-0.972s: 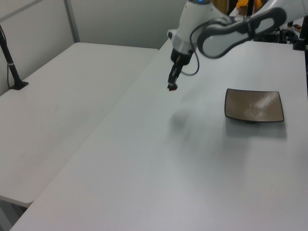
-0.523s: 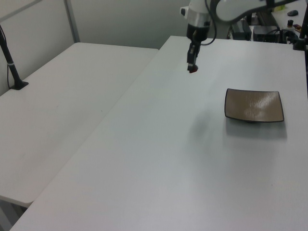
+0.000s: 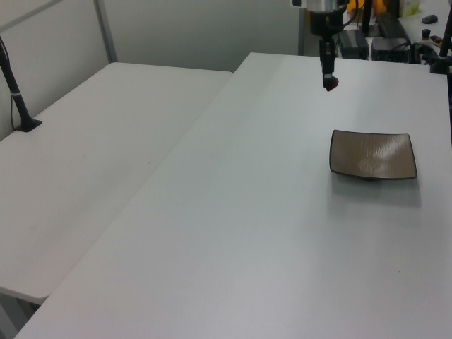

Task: Strawberries on a ceramic plate
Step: 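Lift the held strawberry and carry it over the brown plate, then lower the strawberry onto the plate and open the gripper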

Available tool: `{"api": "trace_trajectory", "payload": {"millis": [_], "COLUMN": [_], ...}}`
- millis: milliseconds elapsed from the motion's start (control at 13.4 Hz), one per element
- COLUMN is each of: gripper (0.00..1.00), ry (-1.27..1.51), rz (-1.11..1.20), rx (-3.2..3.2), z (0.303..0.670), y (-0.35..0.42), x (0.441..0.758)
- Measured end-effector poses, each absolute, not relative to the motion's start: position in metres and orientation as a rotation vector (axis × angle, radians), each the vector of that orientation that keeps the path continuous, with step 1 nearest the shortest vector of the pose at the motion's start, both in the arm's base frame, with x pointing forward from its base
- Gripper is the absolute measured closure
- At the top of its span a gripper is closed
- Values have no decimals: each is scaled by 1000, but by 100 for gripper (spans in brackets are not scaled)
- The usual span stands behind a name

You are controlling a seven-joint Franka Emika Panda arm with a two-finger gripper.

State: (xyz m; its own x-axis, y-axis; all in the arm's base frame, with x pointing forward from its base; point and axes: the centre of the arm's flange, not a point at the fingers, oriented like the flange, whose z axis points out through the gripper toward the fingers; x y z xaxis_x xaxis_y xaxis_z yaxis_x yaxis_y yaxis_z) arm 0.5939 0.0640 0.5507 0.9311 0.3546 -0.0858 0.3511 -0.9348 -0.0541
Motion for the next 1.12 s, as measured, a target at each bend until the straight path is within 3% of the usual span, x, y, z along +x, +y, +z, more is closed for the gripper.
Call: {"api": "trace_trajectory", "payload": {"millis": [523, 1122], "gripper": [67, 67], "ry": [-639, -680], "rz": [262, 448], "rx": [-3010, -3001], "z": [529, 452], "y": [61, 64], "x": [554, 529]}}
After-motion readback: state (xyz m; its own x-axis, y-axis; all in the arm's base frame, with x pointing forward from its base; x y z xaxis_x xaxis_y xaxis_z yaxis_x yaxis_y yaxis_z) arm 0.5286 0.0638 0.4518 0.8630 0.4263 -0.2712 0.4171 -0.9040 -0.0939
